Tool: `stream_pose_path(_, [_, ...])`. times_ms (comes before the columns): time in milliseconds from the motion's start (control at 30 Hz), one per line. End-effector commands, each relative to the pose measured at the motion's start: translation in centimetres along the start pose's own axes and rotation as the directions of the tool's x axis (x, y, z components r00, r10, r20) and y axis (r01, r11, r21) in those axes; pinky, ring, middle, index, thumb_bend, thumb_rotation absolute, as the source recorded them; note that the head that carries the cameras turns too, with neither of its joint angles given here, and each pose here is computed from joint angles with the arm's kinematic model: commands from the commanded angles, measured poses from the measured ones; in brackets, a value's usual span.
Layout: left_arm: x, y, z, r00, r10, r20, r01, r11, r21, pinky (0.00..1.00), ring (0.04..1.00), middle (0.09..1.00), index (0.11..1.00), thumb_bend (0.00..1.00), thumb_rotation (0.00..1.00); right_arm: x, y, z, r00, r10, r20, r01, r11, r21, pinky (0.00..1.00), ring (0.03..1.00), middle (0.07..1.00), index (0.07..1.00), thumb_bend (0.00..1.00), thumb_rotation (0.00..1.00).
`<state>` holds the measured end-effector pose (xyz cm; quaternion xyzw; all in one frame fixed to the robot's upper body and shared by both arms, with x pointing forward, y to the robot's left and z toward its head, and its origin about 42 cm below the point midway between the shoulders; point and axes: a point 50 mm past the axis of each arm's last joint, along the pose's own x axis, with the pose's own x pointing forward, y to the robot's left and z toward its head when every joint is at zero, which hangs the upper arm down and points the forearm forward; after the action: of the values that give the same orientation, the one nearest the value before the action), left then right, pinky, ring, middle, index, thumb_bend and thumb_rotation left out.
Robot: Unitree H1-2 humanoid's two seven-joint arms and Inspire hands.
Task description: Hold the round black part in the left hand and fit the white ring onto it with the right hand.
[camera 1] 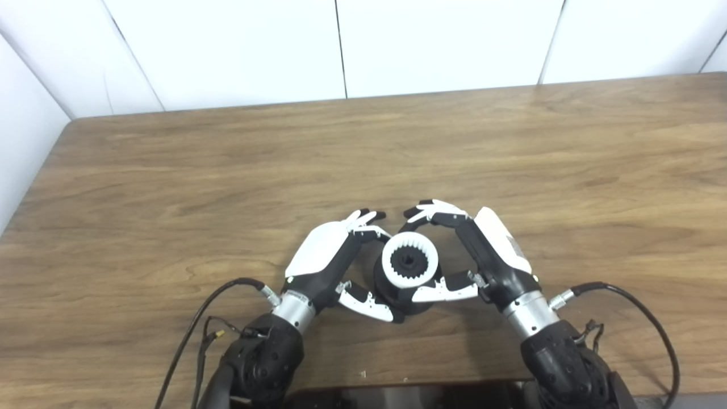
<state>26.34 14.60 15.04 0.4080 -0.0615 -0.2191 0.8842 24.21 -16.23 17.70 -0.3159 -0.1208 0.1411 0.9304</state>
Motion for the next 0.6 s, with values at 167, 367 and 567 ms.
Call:
stream_pose_path(167, [0.3,1.4,0.9,0.996,0.055,0.068,-0.056,0.998,0.025,0.93,0.982,0.939,0.583,0.9,0.24,0.5,-0.1,-0.3,1.0,-0.028,-0.01,0.028,1.0,-0.001,0.79,0.868,0.761,0.483,0.52,0.14])
stream_pose_path(367, [0.4,1.6,1.1,0.997,0.051,0.06,-0.052,0.998,0.021,0.95,0.988,0.942,0.586,0.89,0.23,0.3,0.1,-1.3,0.999,-0.018,-0.04,0.017,1.0,-0.016,0.78,0.866,0.76,0.484,0.52,0.14])
stream_pose_path(567, [0.5,1.7,1.1,0.997,0.052,0.059,-0.053,0.998,0.021,0.95,0.986,0.941,0.585,0.89,0.24,0.3,-0.2,-1.3,0.999,0.021,-0.05,-0.024,0.998,-0.05,0.78,0.873,0.779,0.487,0.52,0.15])
